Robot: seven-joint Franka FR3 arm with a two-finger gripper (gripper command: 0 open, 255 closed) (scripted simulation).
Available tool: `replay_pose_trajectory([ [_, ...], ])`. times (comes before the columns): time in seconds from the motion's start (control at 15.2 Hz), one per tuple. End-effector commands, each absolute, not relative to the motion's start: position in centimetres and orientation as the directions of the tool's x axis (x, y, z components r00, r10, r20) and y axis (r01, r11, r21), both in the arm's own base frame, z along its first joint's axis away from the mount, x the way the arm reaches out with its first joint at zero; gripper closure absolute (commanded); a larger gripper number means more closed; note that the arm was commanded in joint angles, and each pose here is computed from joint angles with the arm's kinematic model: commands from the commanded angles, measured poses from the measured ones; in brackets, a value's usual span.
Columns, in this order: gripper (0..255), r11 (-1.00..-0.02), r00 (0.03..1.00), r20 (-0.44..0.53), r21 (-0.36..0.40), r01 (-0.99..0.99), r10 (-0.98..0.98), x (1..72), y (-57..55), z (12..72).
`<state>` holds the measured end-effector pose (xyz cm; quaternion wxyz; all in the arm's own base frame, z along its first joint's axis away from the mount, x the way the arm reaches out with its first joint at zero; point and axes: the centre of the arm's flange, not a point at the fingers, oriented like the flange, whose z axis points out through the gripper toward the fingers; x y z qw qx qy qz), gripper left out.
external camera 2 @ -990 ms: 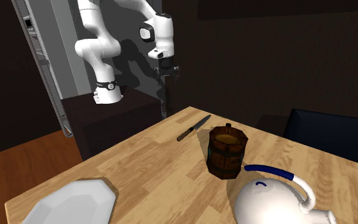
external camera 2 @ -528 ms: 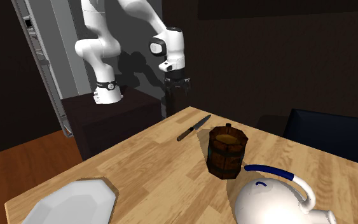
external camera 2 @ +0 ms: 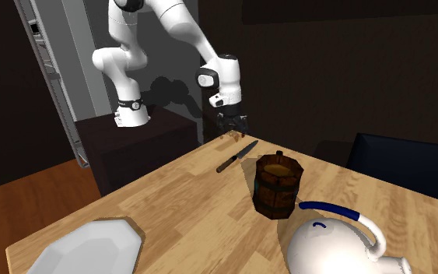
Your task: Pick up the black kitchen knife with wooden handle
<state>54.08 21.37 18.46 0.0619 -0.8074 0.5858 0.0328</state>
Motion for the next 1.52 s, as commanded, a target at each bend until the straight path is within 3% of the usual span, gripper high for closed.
replay_pose_trajectory([
  [0.0, 0, -0.241, 0.248, -0.124, -0.068, -0.968, -0.961, 55.9, 21.5, 16.9],
  [0.2, 0, -0.148, 0.157, -0.123, -0.077, -0.986, -0.980, 58.6, 21.3, 14.6],
  [0.86, 0, -0.148, 0.157, -0.123, -0.077, -0.986, -0.980, 58.6, 21.3, 10.6],
  [0.92, 255, -0.148, 0.157, -0.123, -0.077, -0.986, -0.980, 58.6, 21.3, 10.6],
  [1.45, 255, -0.149, 0.157, -0.123, -0.077, -0.986, -0.980, 58.6, 21.3, 10.6],
])
